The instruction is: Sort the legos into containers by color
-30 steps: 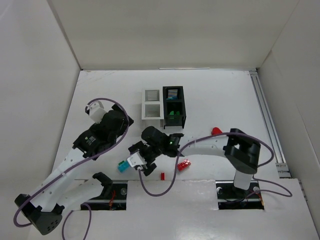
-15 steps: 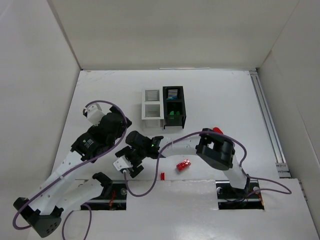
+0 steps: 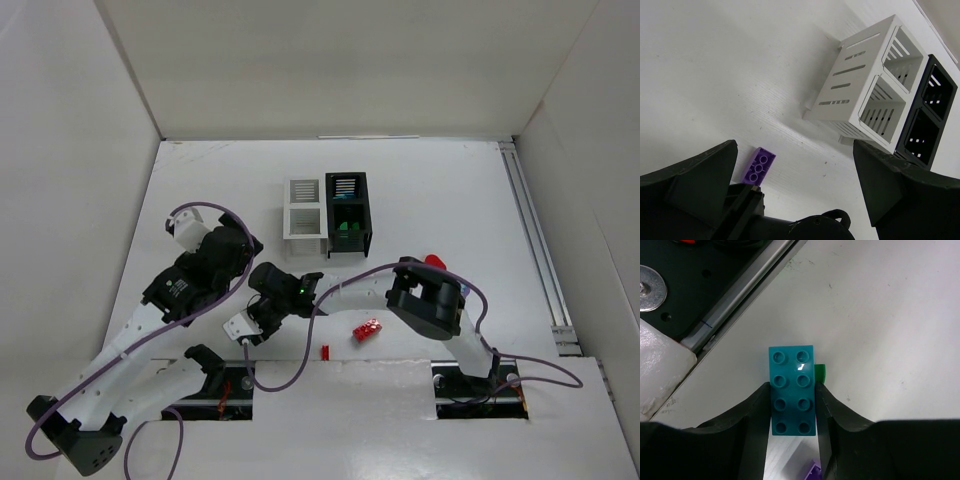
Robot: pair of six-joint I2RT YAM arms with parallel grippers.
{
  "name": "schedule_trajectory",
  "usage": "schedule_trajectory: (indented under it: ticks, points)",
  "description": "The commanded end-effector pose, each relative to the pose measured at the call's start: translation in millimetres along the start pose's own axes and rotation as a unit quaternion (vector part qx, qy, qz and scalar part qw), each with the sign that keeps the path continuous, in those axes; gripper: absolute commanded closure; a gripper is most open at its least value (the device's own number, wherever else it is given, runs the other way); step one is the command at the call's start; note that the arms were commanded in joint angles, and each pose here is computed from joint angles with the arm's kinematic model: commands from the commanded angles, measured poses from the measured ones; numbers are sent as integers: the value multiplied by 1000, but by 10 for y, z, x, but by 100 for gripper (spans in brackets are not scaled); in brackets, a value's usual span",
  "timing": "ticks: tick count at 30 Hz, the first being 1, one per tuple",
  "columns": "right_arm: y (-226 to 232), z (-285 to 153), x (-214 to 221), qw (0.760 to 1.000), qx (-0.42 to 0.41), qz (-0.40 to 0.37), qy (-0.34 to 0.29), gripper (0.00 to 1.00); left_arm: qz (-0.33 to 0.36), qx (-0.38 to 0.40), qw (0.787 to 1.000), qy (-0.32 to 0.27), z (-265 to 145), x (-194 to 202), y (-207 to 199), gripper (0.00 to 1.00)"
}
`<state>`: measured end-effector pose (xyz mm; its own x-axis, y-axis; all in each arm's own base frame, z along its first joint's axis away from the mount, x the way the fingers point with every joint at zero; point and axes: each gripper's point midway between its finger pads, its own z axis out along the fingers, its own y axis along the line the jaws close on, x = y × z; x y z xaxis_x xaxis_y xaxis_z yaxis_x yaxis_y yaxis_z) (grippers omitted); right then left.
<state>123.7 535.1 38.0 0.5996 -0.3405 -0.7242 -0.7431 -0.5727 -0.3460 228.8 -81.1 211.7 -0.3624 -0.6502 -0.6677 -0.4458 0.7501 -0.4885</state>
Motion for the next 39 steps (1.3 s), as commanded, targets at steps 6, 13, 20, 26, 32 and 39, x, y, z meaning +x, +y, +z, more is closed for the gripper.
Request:
schedule_trajectory:
  ticks: [6, 13, 20, 26, 32, 39]
  points:
    - [-101, -195, -323, 999, 19, -23, -34, 75, -4, -1, 1000, -25, 2, -100, 17, 0]
    - [-566, -1190, -244, 992, 127, -2, -29, 75, -5, 9, 1000, -25, 19, -103, -56, 0]
    - [-1107, -2673, 254, 956, 287, 64, -8, 75, 1, 20, 999, -30, 57, -110, -126, 0]
    - [-1443, -3483, 898, 918, 368, 149, 6, 73, 34, 33, 999, -18, 172, -13, -255, 0]
    - [-1687, -3750, 1221, 910, 382, 161, -2, 71, 82, 43, 995, 22, 326, 226, -354, 0]
    - [-1799, -3788, 1370, 908, 385, 165, 0, 65, 111, 66, 990, 51, 410, 407, -441, 0]
